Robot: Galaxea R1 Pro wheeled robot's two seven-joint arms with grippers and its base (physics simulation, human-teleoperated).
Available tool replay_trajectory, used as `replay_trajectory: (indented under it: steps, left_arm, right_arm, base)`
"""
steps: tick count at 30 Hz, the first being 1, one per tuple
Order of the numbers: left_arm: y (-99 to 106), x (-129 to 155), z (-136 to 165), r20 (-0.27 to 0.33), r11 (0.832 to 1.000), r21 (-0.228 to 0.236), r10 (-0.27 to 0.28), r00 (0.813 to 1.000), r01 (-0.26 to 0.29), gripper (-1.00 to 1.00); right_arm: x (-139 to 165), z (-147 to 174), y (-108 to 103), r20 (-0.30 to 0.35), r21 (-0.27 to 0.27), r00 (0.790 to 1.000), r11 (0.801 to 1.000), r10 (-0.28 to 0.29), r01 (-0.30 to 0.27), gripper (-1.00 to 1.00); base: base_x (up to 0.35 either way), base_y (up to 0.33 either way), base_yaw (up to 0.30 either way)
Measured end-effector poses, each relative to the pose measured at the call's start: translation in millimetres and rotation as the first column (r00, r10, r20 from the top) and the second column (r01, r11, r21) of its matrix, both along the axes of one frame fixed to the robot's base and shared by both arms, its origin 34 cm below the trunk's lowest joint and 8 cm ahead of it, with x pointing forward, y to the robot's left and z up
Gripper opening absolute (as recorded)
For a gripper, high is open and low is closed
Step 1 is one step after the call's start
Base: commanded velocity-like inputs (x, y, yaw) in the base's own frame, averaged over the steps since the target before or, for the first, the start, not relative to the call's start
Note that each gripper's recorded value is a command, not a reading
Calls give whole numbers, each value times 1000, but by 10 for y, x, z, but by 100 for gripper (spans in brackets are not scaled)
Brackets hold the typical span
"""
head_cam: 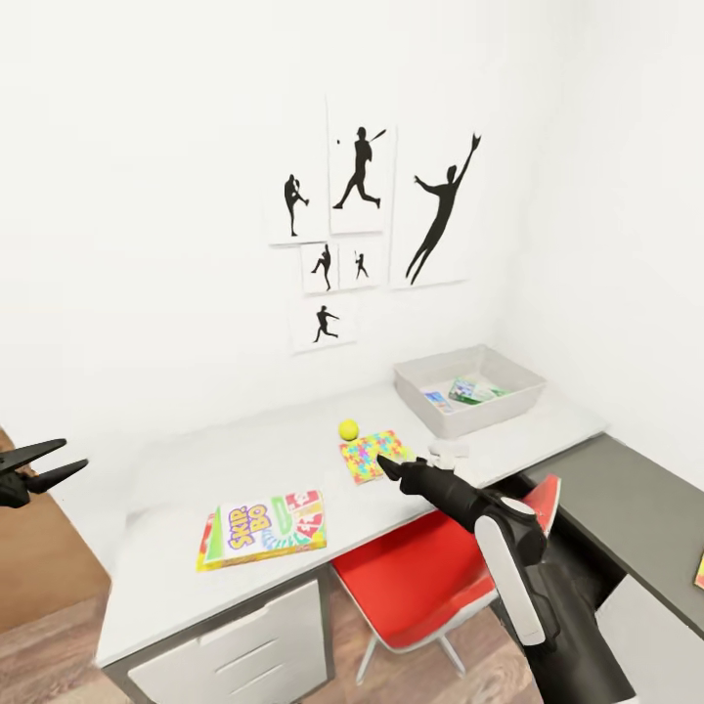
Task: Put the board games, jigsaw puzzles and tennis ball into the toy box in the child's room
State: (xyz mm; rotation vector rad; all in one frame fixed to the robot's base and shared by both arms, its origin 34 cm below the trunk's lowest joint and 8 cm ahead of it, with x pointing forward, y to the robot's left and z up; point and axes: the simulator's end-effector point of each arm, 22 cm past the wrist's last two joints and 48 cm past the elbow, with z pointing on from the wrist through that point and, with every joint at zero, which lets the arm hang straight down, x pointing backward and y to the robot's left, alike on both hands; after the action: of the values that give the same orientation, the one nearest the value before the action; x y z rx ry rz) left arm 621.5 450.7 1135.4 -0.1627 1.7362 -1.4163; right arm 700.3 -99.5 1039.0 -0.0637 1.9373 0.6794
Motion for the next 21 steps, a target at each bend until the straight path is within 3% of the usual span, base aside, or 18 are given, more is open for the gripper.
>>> replay_trajectory:
  steps: [10, 21]
  left_arm:
    - [-4, -4, 7, 2, 1000, -1, 0, 1000, 0, 100]
    - [-14, 0, -3, 2, 1000, -5, -1, 1000, 1, 100]
  right_arm:
    - [-6, 1, 4, -1, -1, 1000, 1000, 1, -1, 100]
    - [-3, -10, 2, -3, -4, 1000, 1000, 0, 0, 100]
  base:
    - [36, 258, 284]
    - [110, -22, 288]
